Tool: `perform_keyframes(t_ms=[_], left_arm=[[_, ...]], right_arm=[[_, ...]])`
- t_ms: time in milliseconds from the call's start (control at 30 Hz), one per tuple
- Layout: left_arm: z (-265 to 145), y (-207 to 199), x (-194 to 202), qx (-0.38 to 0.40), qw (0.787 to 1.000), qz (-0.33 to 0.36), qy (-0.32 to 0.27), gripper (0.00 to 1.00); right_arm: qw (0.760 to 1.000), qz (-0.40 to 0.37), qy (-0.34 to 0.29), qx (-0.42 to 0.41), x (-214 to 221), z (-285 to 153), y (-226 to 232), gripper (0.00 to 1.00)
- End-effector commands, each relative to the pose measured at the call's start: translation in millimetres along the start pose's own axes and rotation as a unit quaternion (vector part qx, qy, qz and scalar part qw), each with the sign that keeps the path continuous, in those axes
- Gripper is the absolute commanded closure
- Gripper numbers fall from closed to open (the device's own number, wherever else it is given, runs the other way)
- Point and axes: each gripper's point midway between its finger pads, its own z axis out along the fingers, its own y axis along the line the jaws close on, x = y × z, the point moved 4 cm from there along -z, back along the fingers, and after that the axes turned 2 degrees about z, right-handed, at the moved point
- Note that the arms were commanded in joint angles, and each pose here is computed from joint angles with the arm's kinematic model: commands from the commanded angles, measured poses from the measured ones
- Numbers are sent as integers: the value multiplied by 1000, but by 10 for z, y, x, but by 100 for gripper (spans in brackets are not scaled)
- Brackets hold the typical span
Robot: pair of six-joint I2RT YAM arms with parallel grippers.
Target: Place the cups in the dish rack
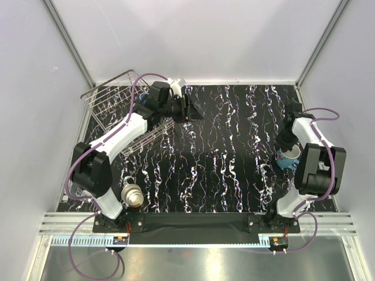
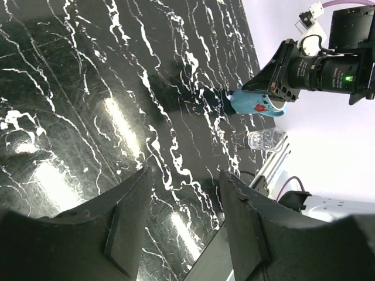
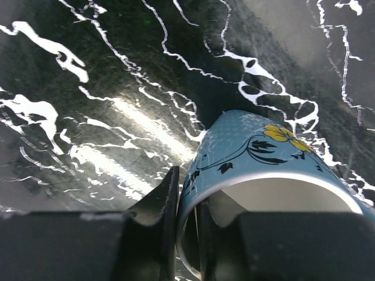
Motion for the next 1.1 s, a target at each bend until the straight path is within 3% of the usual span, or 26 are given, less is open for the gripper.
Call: perform_keyframes(t_ms=[0, 100, 300, 500, 600, 700, 733, 767, 833, 933, 1067], left_arm=[[-56, -193, -164, 42, 999, 19, -22, 45], [-64, -213, -171, 47, 998, 22, -23, 45], [-109, -294, -214, 58, 998, 27, -28, 44], [-134, -487, -190, 142, 989, 45, -25, 43], [-200, -672, -173, 224, 972, 67, -32, 35], [-276, -818, -142, 282, 957, 57, -31, 25], [-325, -899, -172, 306, 948, 74, -46, 23], [-352, -933, -176, 318, 944, 74, -50, 14], [-428, -1010, -173, 349, 932, 78, -62, 12], [-505, -1105, -149, 373, 920, 100, -73, 12], [-673, -1315, -48, 412, 893, 156, -95, 10]], right_arm=[[999, 21, -38, -18, -127, -92, 32, 83], [999, 20, -39, -19, -167, -168, 42, 100], [994, 29, -80, -66, -344, -677, 89, 100], [963, 28, -65, -262, -326, -1482, 466, 100], [925, 32, -47, -375, -237, -1861, 653, 100], [872, 28, -40, -486, -197, -2237, 822, 100], [840, 24, -32, -542, -193, -2438, 907, 100], [821, 23, -25, -570, -200, -2544, 952, 100], [775, 39, 0, -631, -228, -2785, 1043, 100], [730, 57, 20, -681, -262, -3092, 1070, 100], [697, 88, 32, -711, -246, -3440, 989, 100]])
